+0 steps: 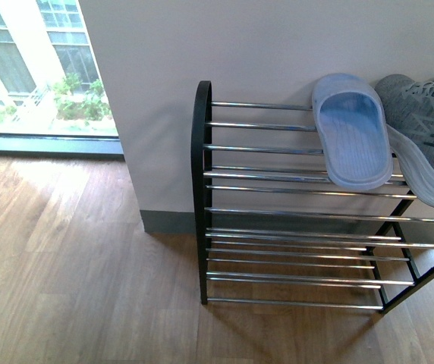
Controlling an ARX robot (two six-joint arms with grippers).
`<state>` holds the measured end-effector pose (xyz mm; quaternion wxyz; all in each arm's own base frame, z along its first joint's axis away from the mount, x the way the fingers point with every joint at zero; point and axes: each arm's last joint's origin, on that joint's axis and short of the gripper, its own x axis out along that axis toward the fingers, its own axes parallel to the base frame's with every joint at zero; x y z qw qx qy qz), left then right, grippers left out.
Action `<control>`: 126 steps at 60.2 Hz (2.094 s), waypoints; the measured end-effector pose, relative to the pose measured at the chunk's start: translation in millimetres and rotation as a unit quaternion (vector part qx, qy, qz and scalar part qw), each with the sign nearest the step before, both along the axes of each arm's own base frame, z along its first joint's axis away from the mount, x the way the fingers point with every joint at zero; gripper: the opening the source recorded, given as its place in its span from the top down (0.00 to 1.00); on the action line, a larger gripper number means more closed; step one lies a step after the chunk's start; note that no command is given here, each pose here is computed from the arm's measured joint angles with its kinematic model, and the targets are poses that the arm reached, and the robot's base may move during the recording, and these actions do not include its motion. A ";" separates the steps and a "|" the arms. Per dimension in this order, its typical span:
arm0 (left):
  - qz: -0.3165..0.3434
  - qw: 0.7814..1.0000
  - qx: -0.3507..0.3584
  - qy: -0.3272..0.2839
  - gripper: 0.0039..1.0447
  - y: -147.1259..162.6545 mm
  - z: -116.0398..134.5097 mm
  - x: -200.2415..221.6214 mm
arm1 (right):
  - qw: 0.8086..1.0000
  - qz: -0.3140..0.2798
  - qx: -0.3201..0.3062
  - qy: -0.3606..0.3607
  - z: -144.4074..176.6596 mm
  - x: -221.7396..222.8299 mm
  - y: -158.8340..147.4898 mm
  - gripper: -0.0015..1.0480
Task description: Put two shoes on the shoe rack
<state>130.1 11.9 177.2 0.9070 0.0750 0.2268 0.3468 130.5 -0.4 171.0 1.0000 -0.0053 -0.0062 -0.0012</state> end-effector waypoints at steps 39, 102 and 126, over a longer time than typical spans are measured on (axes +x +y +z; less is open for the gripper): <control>0.000 1.000 0.000 0.000 0.99 0.0 0.0 0.0 | 1.000 0.000 0.000 -0.004 2.2 -17.1 0.1 0.99; 0.000 1.000 0.000 0.000 0.99 0.0 0.0 0.0 | 1.000 0.000 0.000 -0.002 -1.2 -33.6 0.2 0.65; 0.000 1.000 0.000 -0.001 0.99 0.0 0.1 -0.1 | 1.000 0.002 0.000 -0.002 -1.1 -33.6 0.3 0.07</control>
